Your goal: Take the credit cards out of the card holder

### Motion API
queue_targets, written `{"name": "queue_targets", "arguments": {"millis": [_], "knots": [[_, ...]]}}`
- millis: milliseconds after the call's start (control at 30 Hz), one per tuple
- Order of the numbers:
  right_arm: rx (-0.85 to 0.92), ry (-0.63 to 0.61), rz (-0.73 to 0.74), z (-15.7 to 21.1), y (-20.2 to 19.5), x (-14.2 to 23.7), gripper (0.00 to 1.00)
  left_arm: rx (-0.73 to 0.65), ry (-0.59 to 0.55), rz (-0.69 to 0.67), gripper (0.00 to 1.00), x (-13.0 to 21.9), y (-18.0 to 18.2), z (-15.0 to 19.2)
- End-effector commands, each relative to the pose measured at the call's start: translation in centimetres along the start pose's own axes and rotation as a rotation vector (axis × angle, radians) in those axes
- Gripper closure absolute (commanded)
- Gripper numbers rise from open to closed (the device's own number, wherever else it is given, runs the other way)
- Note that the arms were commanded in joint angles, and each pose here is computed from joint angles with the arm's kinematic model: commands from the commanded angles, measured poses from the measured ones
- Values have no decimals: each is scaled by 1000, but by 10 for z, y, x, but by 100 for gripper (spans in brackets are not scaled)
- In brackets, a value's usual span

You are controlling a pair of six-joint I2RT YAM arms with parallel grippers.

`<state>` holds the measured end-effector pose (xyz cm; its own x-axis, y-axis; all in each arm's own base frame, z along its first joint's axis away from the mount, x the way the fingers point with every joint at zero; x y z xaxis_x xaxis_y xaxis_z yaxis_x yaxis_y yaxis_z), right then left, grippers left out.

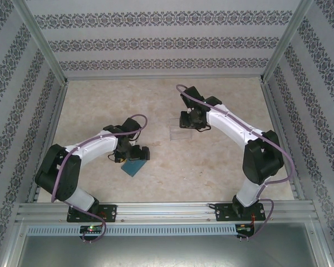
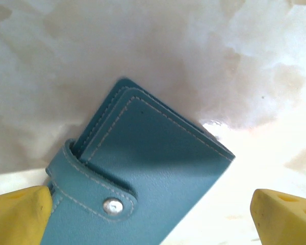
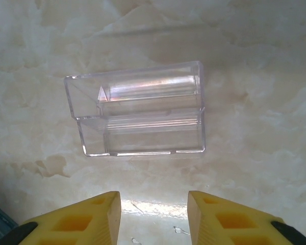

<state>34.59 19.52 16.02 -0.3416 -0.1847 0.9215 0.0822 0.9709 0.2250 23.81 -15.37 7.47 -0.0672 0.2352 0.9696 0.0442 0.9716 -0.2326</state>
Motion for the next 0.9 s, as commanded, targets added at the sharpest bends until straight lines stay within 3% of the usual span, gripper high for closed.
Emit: {"name": "queue_targets", "arguments": {"millis": [0, 233, 333, 500, 633, 867], "knots": [[0, -15, -28, 2, 0, 10, 59, 21, 72, 29, 0, 0, -5, 22], [11, -2, -33, 11, 2, 9, 59, -12, 119, 122, 0, -7, -28, 34], [12, 0, -34, 15, 3, 9, 59, -32, 79, 148, 0, 1, -36, 28], [16, 5, -35, 19, 3, 9, 59, -32, -22, -71, 0, 15, -6, 14], [21, 14, -40, 24, 7, 9, 59, -41, -24, -138, 0, 14, 4, 10], [-16, 67, -152, 37, 23, 1, 59, -45, 70, 1, 0, -11, -12, 20]]}}
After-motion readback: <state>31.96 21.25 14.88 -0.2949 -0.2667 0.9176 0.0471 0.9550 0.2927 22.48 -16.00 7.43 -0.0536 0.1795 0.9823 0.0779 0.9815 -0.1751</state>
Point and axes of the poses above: each hand's point on the last joint's axis, 136 mm out from that joint toward the fingers, its own x axis back along the fingers, its own y axis along the line the jaws close on, z = x × y, the point moved 3 cm from there along x, back along the fingers, and after that the axes turned 5 degrees about -x, right-handed, at the moved point
